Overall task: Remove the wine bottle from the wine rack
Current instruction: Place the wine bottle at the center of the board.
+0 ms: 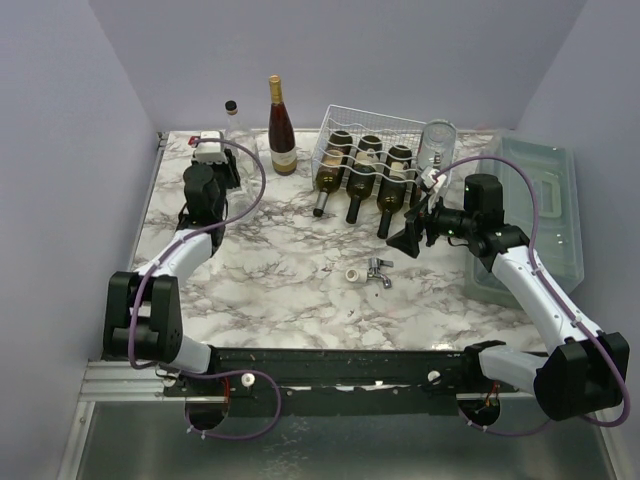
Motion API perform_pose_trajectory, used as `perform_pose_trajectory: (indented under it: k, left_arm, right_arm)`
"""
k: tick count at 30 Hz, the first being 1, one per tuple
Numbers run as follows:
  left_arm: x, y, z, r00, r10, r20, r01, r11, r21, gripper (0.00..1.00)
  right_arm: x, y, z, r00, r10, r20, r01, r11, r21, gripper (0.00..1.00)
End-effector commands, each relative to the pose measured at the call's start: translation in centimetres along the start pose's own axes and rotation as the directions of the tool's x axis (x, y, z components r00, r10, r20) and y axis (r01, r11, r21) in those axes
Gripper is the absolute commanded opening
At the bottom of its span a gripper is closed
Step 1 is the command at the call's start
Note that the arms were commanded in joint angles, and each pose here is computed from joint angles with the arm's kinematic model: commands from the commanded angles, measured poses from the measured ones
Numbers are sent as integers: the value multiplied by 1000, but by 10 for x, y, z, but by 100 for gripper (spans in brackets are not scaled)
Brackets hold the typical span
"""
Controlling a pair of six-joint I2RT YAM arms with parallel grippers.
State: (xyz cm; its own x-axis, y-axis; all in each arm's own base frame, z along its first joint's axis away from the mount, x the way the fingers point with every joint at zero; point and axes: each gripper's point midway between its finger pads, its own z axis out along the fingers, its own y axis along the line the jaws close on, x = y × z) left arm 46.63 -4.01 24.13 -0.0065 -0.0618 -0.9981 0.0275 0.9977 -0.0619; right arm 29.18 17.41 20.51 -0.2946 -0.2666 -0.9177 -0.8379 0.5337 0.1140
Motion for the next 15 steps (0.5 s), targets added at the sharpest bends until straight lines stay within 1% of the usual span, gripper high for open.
perform_pose_trajectory:
  k: [1,10,14,15]
  left_arm:
    - [-108,33,15,947,-17,320,62,989,-131,0]
    - [-116,67,46,941,-1,338,84,969,-231,0]
    - [-121,74,58,938,21,347,71,966,-250,0]
    - [-123,86,59,937,35,349,65,960,-271,0]
  right_arm:
    - [0,4,-3,1000,-11,6,11,1000,-13,100]
    - [2,3,-3,1000,-9,-3,9,1000,-12,100]
    - [2,2,-3,1000,-10,-5,10,1000,-7,100]
    - [2,2,-3,1000,-11,-6,11,1000,-6,100]
